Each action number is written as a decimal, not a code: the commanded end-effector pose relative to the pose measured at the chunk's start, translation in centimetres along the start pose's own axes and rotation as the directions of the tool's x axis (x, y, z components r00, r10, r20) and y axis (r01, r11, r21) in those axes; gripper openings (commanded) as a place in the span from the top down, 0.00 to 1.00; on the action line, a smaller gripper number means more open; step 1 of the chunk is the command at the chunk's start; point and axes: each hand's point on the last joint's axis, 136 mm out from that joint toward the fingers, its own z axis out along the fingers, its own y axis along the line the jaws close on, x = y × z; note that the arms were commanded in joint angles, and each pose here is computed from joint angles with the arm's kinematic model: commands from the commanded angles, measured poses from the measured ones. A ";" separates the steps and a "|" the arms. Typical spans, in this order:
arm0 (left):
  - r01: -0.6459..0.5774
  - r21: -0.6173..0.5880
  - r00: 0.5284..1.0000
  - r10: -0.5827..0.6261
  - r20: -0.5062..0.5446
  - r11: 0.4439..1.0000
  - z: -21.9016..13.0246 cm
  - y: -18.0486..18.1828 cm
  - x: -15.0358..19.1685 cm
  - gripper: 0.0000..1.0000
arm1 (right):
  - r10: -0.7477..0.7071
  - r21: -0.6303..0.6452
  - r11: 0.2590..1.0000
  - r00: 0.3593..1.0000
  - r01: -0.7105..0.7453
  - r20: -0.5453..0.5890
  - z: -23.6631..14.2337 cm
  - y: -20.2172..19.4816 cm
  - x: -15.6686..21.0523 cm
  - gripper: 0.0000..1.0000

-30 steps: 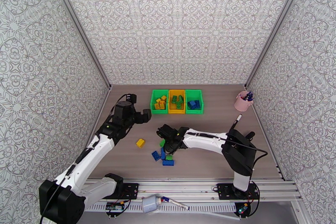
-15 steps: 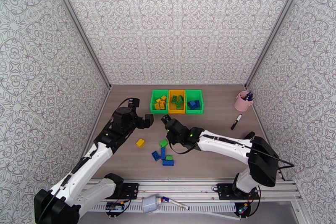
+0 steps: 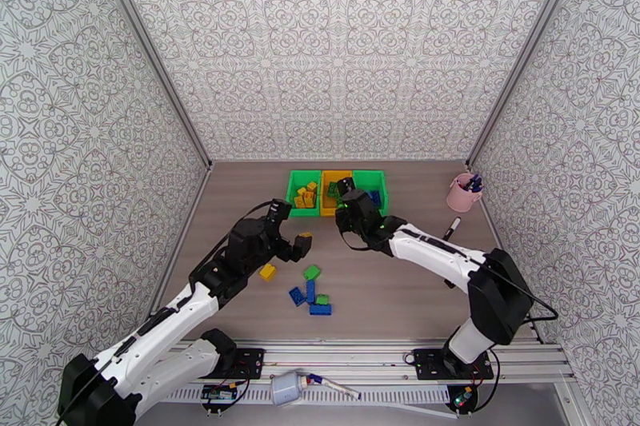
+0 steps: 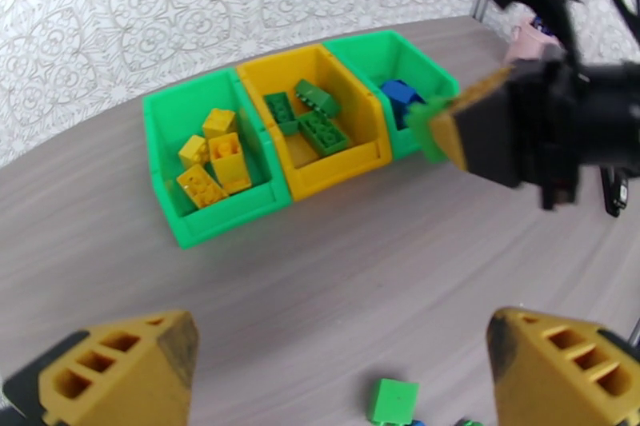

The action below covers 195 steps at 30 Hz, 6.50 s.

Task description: Sort the legos into containers by color

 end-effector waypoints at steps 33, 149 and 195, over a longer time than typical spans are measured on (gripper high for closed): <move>0.013 -0.001 0.988 -0.013 -0.152 1.000 -0.3 -0.1 3.1 0.00 | -0.025 -0.056 0.998 0.998 0.028 0.056 8.2 -2.1 -6.5 0.39; 0.038 -0.078 0.965 -0.057 -0.256 0.996 23.9 1.0 -2.1 0.65 | 0.035 -0.262 0.964 0.969 0.032 0.246 -10.9 -3.3 2.4 0.03; 0.189 -0.223 0.968 -0.219 -0.118 0.956 10.8 6.5 -2.6 0.03 | -0.406 -0.423 0.825 0.914 0.375 0.017 -9.4 3.9 10.0 0.02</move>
